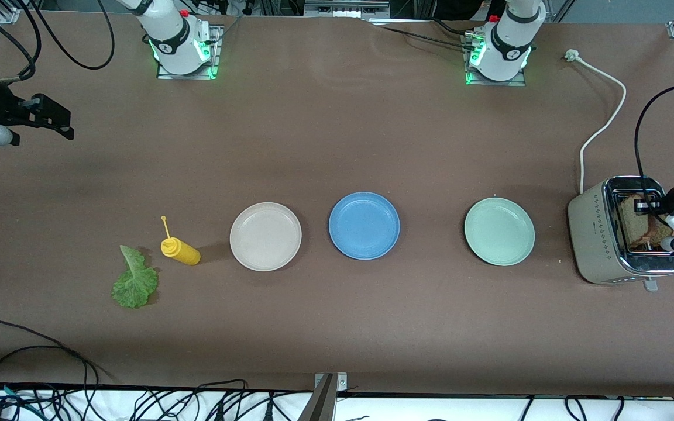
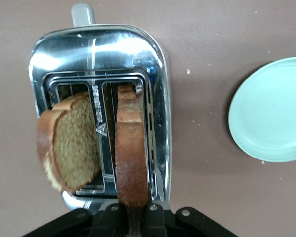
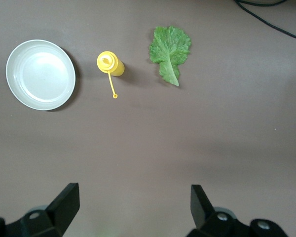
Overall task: Make sandwich in blue plate with both arms
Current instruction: 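Grasp a bread slice in the toaster with the left gripper, then lift the bread slice out and carry it to the blue plate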
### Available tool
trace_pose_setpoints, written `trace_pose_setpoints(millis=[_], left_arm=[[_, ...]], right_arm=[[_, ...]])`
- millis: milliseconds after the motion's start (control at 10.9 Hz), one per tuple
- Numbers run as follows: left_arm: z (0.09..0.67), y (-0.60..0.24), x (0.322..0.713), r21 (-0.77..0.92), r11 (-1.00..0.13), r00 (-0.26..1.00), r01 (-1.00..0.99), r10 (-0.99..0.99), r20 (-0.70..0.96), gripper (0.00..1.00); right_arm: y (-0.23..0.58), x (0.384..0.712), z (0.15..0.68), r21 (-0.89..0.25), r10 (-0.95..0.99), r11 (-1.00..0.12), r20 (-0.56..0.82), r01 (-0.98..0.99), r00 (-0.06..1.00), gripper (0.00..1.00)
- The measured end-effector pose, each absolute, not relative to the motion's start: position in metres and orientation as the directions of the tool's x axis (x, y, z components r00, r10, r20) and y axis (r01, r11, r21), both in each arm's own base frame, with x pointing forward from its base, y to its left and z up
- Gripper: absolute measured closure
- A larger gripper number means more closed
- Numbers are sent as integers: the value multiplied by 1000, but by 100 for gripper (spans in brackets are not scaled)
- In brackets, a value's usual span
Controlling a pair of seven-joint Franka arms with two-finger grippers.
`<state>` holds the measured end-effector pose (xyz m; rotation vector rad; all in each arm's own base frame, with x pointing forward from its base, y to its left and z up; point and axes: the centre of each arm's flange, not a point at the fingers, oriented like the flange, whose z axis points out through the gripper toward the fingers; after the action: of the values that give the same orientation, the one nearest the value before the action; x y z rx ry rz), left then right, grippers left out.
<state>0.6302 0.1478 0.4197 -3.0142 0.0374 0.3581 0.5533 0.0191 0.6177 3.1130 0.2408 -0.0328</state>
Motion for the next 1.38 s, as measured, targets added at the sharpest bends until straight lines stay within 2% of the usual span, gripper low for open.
trace_pose_setpoints(millis=[368,645,1013,1381], left_arm=[[494,72,619,-161,-976,970,-149,-112,-218,90],[506,-4,620,-147,-952,951,-267,-236,-199,90],[479,-104,614,141,-937,918,-321,-344,-197,90],[402,-205,608,436,-867,877,-241,-387,-286,90]], right_arm=[[18,554,616,17,151,-988,-25,152,988,0],[17,556,613,17,149,-989,-30,150,988,0],[18,556,613,17,150,-988,-31,151,988,0],[19,556,613,17,151,-988,-31,152,988,0]])
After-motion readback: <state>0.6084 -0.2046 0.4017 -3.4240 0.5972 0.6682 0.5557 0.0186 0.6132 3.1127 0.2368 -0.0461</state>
